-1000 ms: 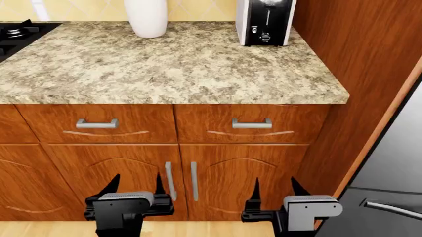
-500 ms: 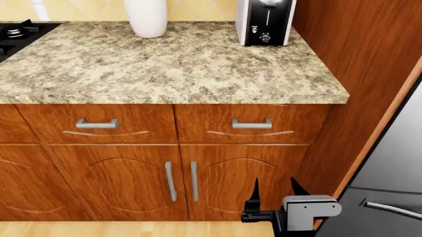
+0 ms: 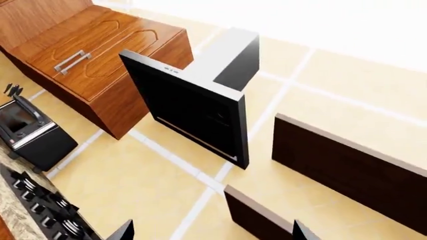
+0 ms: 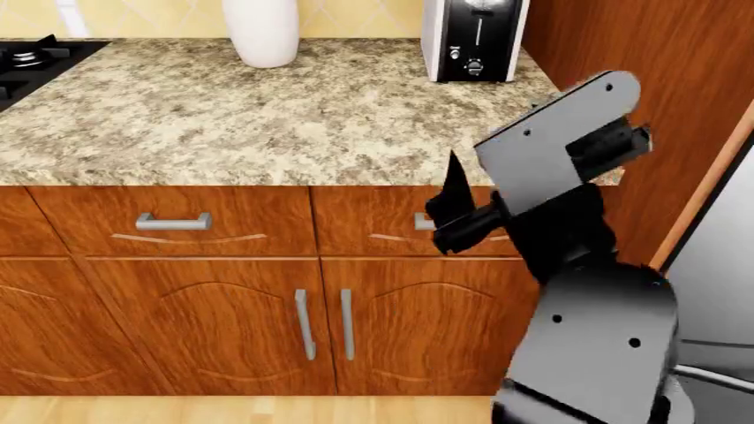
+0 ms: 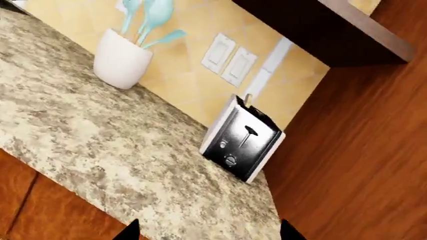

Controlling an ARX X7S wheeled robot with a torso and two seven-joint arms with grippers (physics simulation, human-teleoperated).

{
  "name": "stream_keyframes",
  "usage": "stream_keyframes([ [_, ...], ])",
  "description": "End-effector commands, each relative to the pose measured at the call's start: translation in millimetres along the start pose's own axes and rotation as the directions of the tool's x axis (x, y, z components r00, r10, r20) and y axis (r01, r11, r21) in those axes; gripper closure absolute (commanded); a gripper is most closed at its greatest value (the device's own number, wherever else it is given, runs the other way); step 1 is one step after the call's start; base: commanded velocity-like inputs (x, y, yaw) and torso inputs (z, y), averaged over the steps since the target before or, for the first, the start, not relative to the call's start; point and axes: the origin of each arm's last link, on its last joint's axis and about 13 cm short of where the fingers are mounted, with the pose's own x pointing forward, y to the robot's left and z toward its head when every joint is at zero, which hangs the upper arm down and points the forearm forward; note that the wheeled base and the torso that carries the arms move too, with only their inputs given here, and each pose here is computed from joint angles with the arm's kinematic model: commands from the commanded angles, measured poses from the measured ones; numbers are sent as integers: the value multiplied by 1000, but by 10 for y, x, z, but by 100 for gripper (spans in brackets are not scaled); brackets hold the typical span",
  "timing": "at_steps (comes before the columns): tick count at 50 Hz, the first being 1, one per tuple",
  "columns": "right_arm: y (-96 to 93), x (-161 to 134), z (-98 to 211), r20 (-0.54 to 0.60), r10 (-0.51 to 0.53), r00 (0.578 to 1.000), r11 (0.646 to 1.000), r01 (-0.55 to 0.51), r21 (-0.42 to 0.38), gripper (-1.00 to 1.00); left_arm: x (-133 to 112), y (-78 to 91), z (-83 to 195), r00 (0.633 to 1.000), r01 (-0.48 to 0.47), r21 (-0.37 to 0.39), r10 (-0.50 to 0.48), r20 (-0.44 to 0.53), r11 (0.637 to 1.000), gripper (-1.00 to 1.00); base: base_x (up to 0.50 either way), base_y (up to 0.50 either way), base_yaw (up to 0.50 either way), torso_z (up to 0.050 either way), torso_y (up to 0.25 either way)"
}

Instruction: Push down the lever of the toaster to turn it on.

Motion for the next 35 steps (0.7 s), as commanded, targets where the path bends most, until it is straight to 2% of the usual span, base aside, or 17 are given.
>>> stream_keyframes([
  [1, -645, -483, 906, 161, -311, 937, 943, 284, 172, -100, -3, -10, 36, 1000, -5, -20, 5, 5, 1000, -100, 0, 0, 0, 0, 0],
  [5, -759, -450, 933, 166, -306, 938, 938, 267, 221, -100, 2, -13, 37, 1000, -5, -20, 5, 5, 1000, -100, 0, 0, 0, 0, 0],
  [7, -787, -338, 893, 158, -308, 938, 932, 264, 249, -100, 5, -16, 35, 1000, -3, -20, 3, 5, 1000, -100, 0, 0, 0, 0, 0],
  [12, -721, -75, 814, 138, -297, 945, 924, 248, 290, -100, 10, -26, 38, 1000, -1, -20, 1, 4, 1000, -100, 0, 0, 0, 0, 0],
  [17, -683, 32, 804, 126, -272, 954, 925, 224, 306, -100, 12, -30, 39, 1000, -1, -19, 1, 4, 1000, -100, 0, 0, 0, 0, 0],
  [27, -480, 204, 763, 108, -214, 971, 931, 170, 322, -100, 8, -27, 40, 1000, -2, -19, 2, 4, 1000, -100, 0, 0, 0, 0, 0],
  [28, -1018, 170, 735, 33, -420, 907, 846, 378, 375, -100, 7, -27, 41, 1000, -2, -19, 2, 5, 1000, -100, 0, 0, 0, 0, 0],
  [29, -1160, 161, 706, -3, -489, 872, 815, 458, 355, -100, 6, -27, 41, 1000, -1, -19, 2, 5, 1000, -100, 211, 0, 0, 0, 0],
  [30, -1220, 212, 807, -15, -517, 856, 797, 488, 355, -100, 6, -27, 40, 1000, -1, -18, 1, 5, 1000, -100, 297, 0, 0, 0, 0],
  [35, -787, 270, 1013, 15, -529, 848, 797, 491, 351, -100, 4, -25, 36, 1000, 0, -18, 1, 3, 1000, -100, 470, 0, 0, 0, 0],
])
